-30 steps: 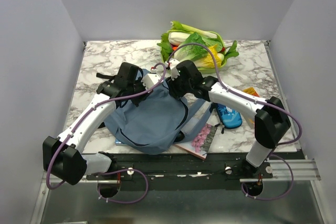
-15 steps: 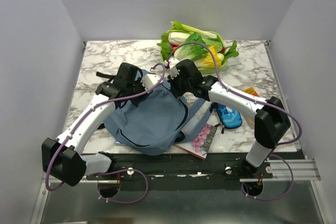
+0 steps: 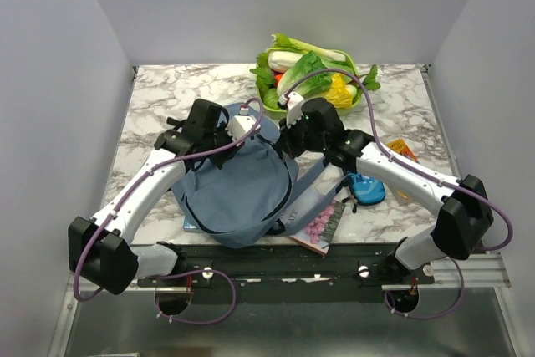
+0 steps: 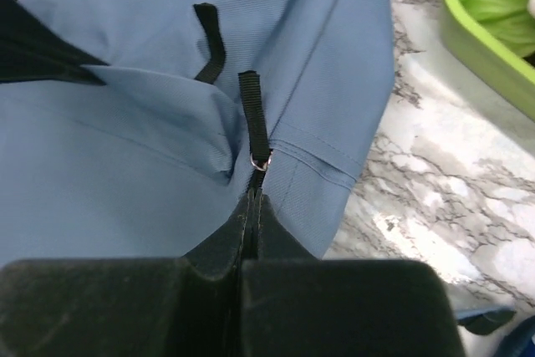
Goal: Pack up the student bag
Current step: Unzip the student bag at the center of the board.
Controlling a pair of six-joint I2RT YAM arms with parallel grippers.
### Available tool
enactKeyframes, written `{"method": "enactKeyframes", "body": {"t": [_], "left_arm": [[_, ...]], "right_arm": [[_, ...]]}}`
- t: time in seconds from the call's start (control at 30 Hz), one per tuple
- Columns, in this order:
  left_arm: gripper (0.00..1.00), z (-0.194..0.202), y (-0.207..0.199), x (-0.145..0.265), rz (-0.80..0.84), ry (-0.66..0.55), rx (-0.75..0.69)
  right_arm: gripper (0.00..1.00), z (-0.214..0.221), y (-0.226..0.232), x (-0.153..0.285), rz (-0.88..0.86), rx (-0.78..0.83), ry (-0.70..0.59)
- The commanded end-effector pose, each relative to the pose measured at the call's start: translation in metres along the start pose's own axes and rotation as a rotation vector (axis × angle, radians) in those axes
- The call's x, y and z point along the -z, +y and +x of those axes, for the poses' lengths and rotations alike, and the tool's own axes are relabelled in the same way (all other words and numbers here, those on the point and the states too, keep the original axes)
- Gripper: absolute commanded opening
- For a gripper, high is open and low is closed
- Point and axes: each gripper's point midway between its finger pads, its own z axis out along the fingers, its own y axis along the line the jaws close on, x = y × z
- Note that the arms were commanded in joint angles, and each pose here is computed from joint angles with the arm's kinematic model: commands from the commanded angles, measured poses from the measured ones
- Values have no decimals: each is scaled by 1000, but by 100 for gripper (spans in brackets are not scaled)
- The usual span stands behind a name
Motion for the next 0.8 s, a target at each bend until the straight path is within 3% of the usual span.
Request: {"method": "enactKeyframes", "body": {"t": [0.0,0.27,0.4,0.57,0.77], "left_arm": [[0,-9,13,-3,-52,-23,10],[0,-16,45,-3,-206,-19,31],[0,-25,42,-2,-175,-32,38],[0,-24,23,-5,-81,-47,65],[0,-16,17,-10,-71,-38,71]], "right_arm": [[1,2,34,11,-181,-40,-25],[1,39,53,23,-279,-168,-38],[4,48,55,30,-281,-207,-61],[27,43,53,31,-277,-209,-83],[39,29,61,29,-318,-226,-97]]}}
